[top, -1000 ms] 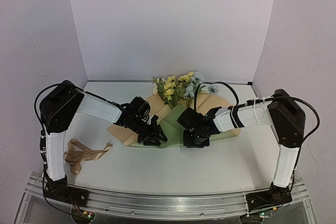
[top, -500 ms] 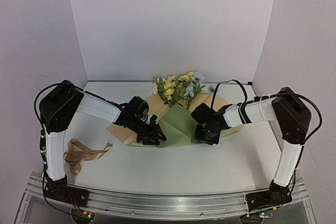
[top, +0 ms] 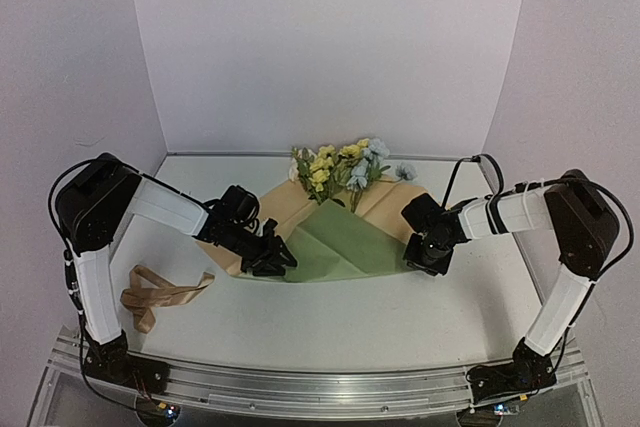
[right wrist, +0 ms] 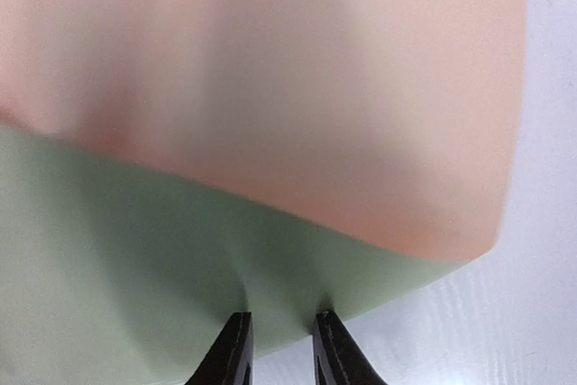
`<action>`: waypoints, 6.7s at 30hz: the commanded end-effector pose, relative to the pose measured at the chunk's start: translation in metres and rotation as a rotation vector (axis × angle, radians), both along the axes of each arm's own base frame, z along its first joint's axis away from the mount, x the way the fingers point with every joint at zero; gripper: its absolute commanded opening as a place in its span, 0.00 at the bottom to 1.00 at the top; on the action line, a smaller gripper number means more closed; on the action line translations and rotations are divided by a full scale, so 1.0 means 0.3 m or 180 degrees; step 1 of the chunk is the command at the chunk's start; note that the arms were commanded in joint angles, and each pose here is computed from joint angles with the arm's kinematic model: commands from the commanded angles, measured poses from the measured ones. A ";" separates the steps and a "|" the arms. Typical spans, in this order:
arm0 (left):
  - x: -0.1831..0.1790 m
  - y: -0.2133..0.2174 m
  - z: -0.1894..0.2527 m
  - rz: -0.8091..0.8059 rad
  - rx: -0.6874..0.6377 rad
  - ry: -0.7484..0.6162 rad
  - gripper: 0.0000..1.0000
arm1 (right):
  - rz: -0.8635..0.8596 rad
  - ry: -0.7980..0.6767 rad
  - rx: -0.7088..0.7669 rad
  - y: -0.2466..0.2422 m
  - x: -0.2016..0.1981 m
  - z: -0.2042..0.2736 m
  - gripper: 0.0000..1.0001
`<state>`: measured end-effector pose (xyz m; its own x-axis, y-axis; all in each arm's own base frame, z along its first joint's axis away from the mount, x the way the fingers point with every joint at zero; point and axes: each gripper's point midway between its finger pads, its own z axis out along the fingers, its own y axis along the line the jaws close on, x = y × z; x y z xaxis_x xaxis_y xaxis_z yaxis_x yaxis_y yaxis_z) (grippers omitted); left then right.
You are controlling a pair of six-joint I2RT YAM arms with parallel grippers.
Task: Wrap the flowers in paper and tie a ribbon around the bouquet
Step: Press the folded wrapping paper at the center of the board, then fold the one-fourth-folded wrapping paper at the center of the board.
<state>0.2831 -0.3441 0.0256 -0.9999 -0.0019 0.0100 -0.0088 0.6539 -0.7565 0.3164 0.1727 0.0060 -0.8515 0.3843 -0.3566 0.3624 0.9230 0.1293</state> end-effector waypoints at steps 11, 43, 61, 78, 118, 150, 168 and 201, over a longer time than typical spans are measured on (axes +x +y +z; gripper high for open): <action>-0.079 0.219 -0.123 0.0355 0.0519 0.0307 0.43 | -0.0188 0.0280 -0.0012 -0.093 -0.049 -0.036 0.26; -0.065 0.240 -0.038 0.0369 0.0552 0.0142 0.44 | 0.0474 0.0208 0.0352 0.250 -0.031 -0.023 0.34; -0.113 0.526 -0.071 0.0761 0.1218 0.0099 0.43 | 0.0347 0.0201 0.0356 0.168 -0.051 -0.017 0.34; 0.052 -0.128 0.223 -0.0334 0.0407 -0.0766 0.44 | 0.0207 -0.0229 0.0746 0.116 -0.102 0.160 0.58; 0.074 -0.277 0.039 -0.0575 0.0460 -0.0470 0.42 | -0.0774 -0.0731 0.1464 -0.113 -0.174 -0.020 0.75; 0.080 -0.265 0.028 -0.0559 0.0470 -0.0416 0.42 | -0.0364 -0.1585 0.2106 -0.005 -0.048 0.110 0.63; 0.082 -0.273 0.021 -0.0570 0.0460 -0.0385 0.42 | -0.0062 -0.1733 0.2107 0.032 -0.054 0.114 0.59; 0.016 -0.417 0.214 -0.0796 -0.0184 -0.0471 0.43 | -0.0191 -0.1777 0.1109 -0.143 -0.121 0.203 0.00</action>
